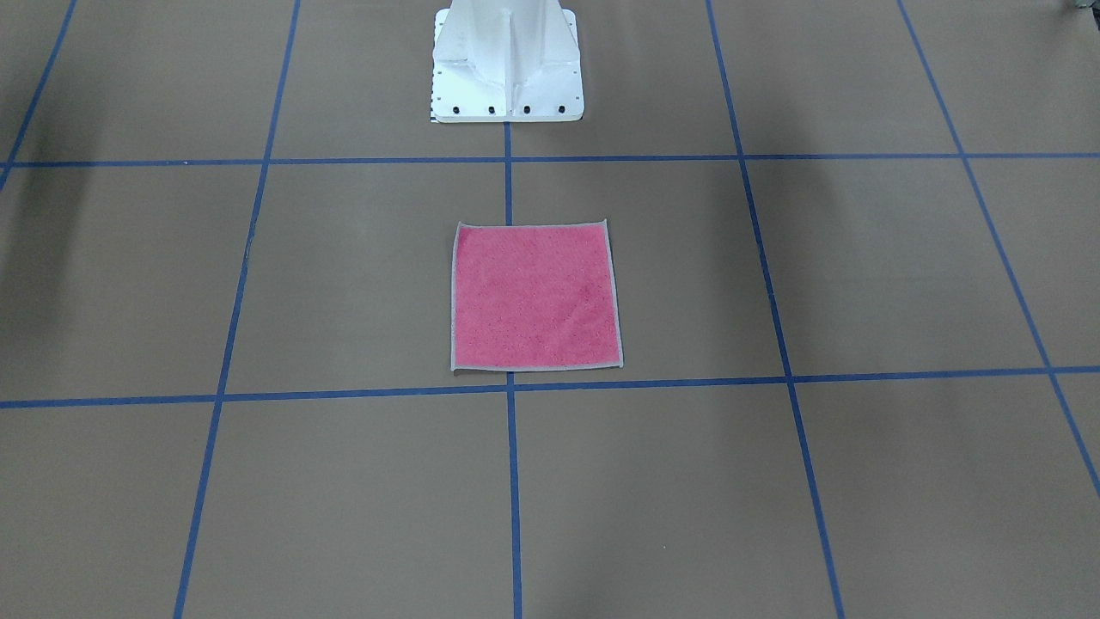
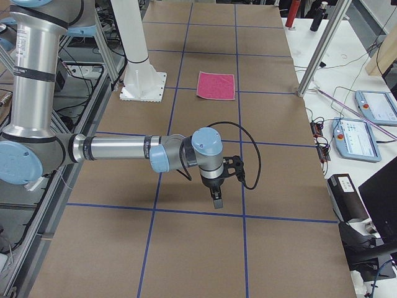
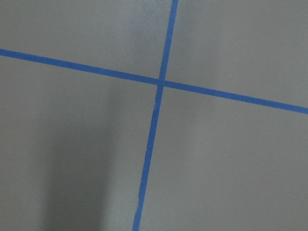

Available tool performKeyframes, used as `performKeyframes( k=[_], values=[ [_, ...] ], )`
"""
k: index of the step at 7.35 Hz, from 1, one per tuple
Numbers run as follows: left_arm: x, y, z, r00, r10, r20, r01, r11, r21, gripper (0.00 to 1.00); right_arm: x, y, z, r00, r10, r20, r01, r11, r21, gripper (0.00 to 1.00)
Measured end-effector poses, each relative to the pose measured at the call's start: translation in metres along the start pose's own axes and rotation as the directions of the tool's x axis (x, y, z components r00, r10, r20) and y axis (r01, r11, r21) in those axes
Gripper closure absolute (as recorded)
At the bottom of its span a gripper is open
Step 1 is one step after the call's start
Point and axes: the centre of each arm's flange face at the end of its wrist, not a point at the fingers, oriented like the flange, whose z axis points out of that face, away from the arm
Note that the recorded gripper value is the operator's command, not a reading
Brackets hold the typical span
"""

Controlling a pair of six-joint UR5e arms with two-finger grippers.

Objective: Fold towel twice with both arms

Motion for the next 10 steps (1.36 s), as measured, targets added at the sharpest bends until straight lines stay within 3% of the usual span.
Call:
performKeyframes(
  k=[2,5,8,10],
  values=[
    [0.01,-0.035,-0.014,0.998,0.061,0.009,-0.062,0.996,0.061,0.0,-0.006,-0.006,-0.006,1.0,-0.03,0.006,0.03,0.999,0.039,0.0],
    [0.031,-0.059,-0.03,0.996,0.085,0.002,-0.084,0.988,0.128,0.0,-0.016,-0.011,-0.009,0.997,-0.044,0.063,0.038,0.996,0.082,0.0],
    [0.103,-0.082,-0.006,0.994,-0.001,-0.108,0.019,0.987,0.159,0.0,-0.072,-0.03,-0.004,0.982,0.088,0.168,-0.109,0.987,0.121,0.0],
    [0.162,-0.09,0.019,0.962,-0.153,-0.225,0.19,0.969,0.157,0.0,-0.136,-0.039,0.007,0.93,0.218,0.296,-0.263,0.957,0.124,0.0]
  ],
)
